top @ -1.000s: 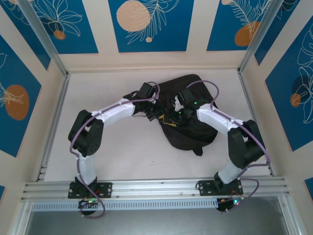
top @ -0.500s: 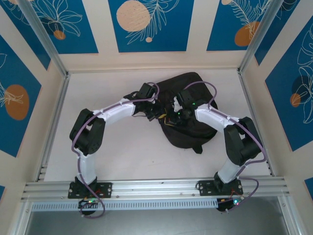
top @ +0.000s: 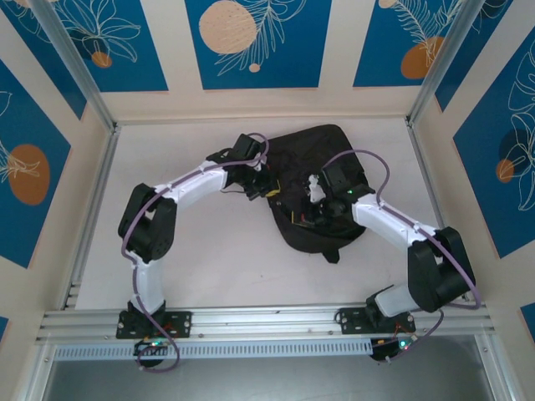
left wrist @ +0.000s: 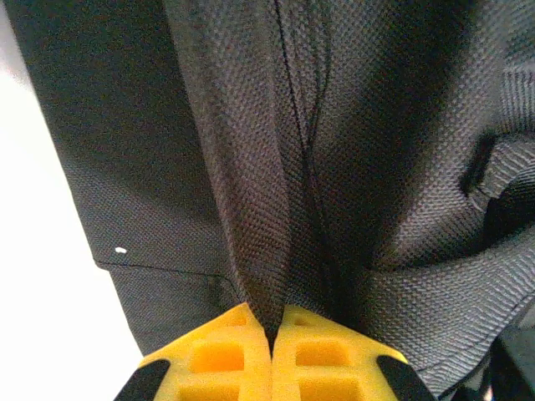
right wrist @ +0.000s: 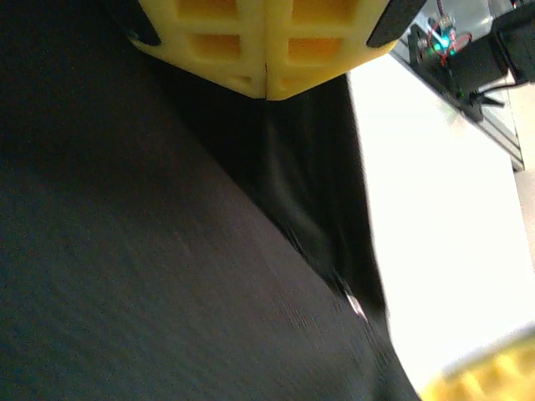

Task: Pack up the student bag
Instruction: Zip the student bag at the center of the table.

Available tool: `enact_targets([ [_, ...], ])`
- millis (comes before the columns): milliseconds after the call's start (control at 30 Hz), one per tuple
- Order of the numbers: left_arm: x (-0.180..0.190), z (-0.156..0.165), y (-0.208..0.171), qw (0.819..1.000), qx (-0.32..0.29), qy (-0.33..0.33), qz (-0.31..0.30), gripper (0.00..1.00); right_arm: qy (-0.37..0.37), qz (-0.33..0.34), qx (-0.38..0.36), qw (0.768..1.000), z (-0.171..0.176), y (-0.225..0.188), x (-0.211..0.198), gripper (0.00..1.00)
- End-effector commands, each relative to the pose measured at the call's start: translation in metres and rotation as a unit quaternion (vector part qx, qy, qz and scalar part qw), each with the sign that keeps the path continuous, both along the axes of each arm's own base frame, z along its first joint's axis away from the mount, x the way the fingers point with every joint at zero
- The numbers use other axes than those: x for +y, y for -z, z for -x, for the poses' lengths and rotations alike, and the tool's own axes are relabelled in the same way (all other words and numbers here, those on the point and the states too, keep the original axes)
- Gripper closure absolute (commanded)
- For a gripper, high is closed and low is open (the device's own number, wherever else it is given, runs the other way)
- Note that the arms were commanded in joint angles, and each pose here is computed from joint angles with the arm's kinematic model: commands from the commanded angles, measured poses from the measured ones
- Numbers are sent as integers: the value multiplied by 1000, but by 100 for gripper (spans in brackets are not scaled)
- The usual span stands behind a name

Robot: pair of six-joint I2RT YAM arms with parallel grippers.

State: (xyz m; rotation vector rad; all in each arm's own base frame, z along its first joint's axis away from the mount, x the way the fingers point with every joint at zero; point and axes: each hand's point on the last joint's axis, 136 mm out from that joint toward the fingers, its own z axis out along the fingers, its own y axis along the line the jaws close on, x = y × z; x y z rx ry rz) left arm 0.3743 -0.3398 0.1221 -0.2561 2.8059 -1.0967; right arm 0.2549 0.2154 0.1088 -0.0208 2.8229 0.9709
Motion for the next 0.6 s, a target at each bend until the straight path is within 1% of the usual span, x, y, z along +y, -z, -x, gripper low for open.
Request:
enact_targets([
  [0,19,-22,4,999,-26,-18,-31,100,-31,-7,35,999,34,-1,-4,100],
  [100,10,-16,6,1000,-12,-10,-11,100,-35,-19,30,999,35,-10,-3,100],
  [133,5,-13,5,1000,-9,-6,1,100,-31,-16,24,999,30,-12,-4,98],
  [200,-4,-7,-1,1000,-9,6,19,100,-23,-16,10,1000,19,-15,-1,88],
  [300,-17,6,-12,999,0,20,47,100,-12,-16,2,1000,-1,-11,7,67],
  [333,-19,10,-14,998,5,20,55,100,-10,-12,-2,1000,-8,-7,9,62],
  [367,-20,13,-16,998,10,18,61,100,-7,-5,-11,1000,-14,-4,10,58],
  [433,-20,18,-17,997,17,14,70,100,-2,5,-31,1000,-28,-1,12,54],
  [567,-17,26,-15,996,32,6,77,100,-8,6,-45,999,-51,0,21,53],
])
